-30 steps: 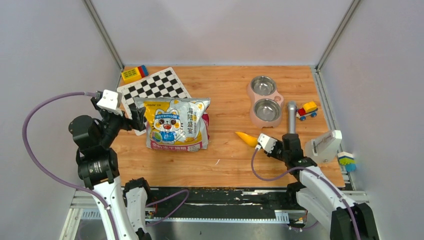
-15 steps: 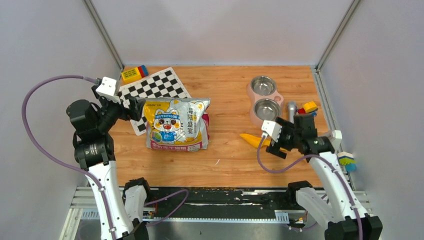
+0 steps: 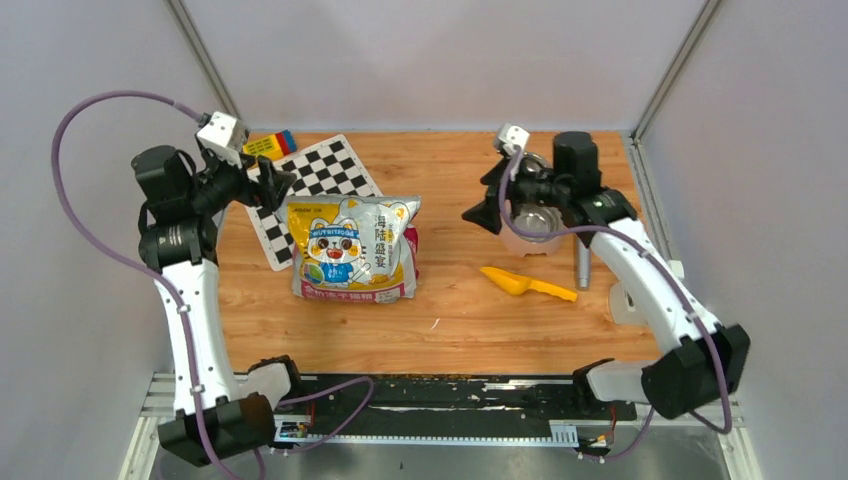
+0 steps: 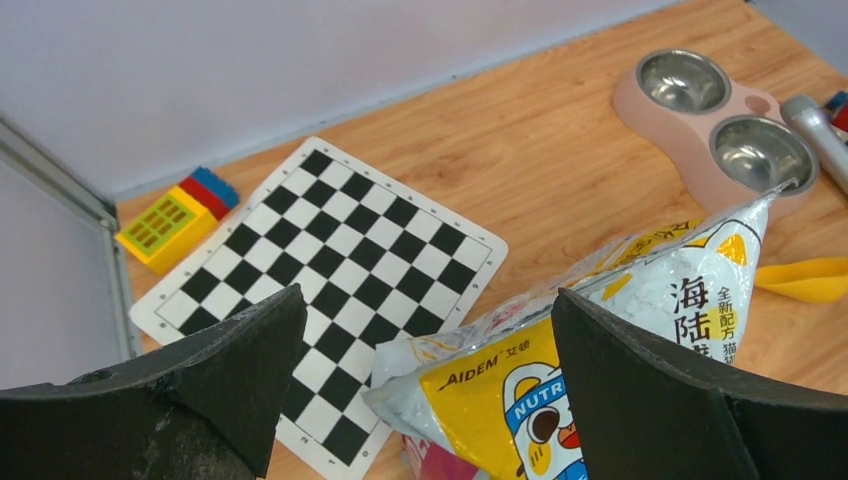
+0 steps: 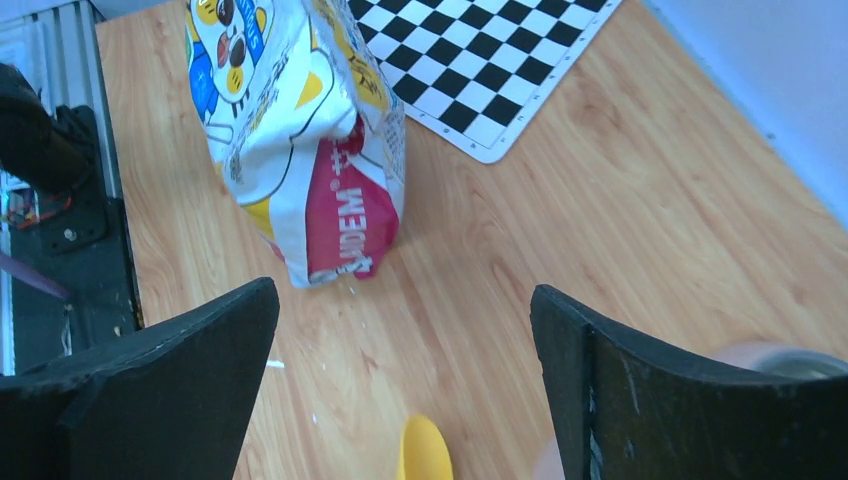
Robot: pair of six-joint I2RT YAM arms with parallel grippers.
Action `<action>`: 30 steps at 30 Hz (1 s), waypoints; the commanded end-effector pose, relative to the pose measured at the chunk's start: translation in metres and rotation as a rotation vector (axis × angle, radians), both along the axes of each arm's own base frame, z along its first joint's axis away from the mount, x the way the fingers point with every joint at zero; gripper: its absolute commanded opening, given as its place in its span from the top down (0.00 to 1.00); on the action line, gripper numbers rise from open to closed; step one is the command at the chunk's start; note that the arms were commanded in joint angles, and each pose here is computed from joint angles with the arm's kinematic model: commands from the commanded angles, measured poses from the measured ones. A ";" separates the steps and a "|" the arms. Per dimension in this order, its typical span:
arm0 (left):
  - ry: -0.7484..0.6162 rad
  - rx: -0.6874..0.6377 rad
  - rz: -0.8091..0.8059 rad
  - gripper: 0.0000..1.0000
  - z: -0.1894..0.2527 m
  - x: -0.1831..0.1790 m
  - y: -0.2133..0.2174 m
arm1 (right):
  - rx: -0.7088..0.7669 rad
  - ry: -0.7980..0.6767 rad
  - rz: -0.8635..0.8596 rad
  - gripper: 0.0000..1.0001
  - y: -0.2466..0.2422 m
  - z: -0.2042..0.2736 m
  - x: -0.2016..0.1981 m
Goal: Serve the pet food
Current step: Adjust the pet food bag at the center of the board.
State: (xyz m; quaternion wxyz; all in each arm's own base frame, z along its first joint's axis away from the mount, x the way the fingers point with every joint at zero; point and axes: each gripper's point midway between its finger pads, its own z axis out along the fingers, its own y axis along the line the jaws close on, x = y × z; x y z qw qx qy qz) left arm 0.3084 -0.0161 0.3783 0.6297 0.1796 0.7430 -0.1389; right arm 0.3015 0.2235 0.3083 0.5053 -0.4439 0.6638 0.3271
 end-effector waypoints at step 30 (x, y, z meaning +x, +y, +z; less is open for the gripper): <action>0.189 0.266 -0.273 0.00 -0.056 0.023 -0.081 | 0.071 0.253 0.097 0.09 0.116 -0.018 0.022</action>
